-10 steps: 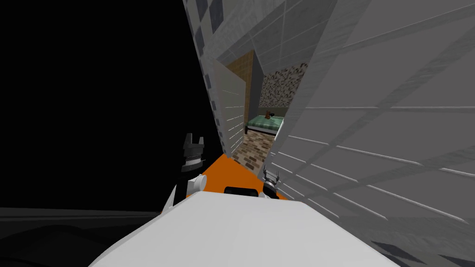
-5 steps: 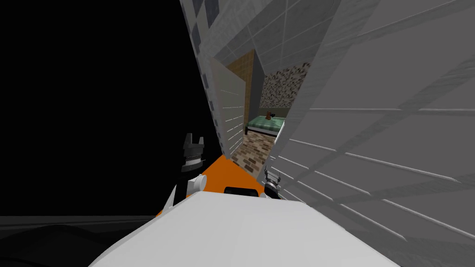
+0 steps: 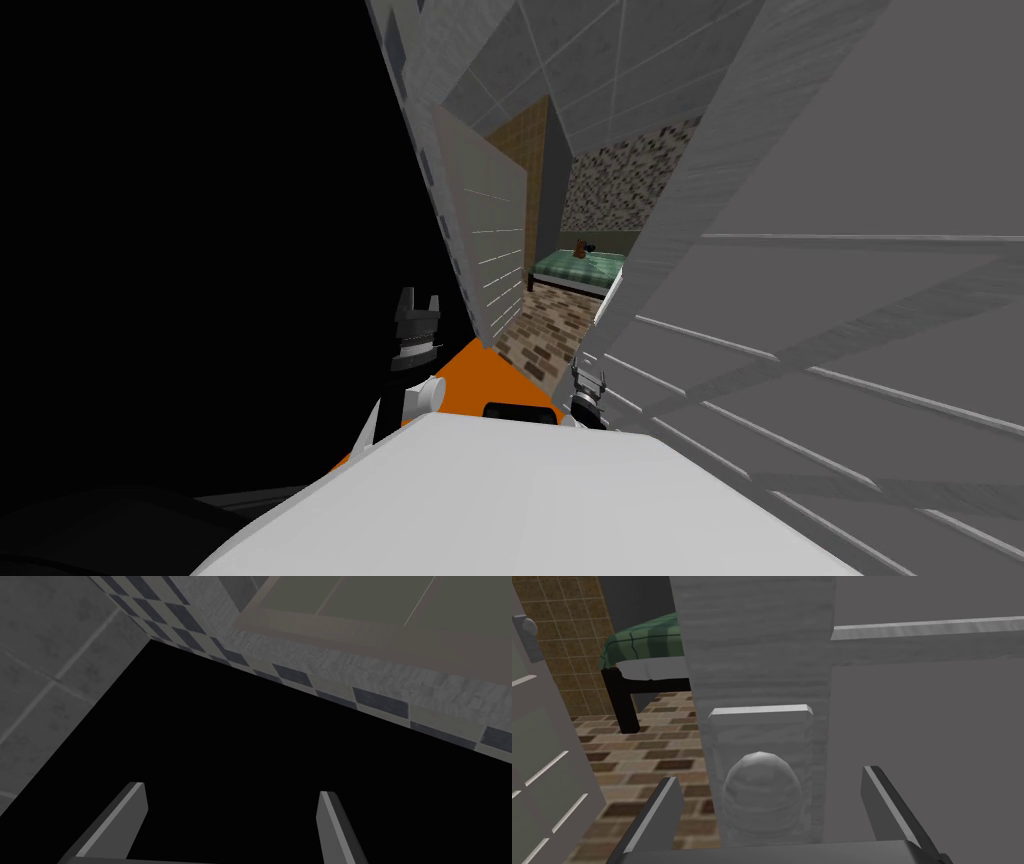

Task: Push the door open

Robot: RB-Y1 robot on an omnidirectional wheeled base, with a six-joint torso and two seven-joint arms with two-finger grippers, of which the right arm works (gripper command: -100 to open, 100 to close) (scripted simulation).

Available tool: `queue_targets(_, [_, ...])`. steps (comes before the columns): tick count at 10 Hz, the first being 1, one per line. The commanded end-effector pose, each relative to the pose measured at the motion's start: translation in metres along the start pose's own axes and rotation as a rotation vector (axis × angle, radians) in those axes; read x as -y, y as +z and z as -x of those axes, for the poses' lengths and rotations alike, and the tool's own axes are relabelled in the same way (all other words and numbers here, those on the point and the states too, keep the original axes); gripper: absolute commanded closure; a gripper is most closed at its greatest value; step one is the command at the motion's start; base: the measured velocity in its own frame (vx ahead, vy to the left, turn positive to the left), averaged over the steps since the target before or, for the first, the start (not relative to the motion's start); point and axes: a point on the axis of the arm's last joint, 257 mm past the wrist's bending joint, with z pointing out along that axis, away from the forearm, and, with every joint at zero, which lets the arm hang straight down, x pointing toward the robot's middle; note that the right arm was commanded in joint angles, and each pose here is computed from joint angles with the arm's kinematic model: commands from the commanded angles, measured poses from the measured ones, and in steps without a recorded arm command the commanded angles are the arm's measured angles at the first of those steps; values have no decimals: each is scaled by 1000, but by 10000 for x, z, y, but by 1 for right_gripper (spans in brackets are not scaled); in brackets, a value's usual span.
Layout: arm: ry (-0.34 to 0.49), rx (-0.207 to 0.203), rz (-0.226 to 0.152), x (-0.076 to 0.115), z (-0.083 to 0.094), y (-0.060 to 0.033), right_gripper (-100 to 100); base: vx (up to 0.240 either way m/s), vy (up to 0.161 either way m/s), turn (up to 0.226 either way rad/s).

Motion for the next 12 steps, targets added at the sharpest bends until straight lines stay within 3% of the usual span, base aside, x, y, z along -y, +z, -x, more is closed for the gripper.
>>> queue_targets(1, [0,0,0,0,0,0,-100,82,-51,12])
queue_targets(2, [0,0,0,0,0,0,100,-15,5,-21])
queue_targets(7, [0,0,0,0,0,0,100,-9,8,5])
queue_targets(8, [-10,-5,19,-120,-13,59,100,108,-19,-29])
queue_targets(12, [-20,-11,52,-293,-24,113,100,152,-31,-34])
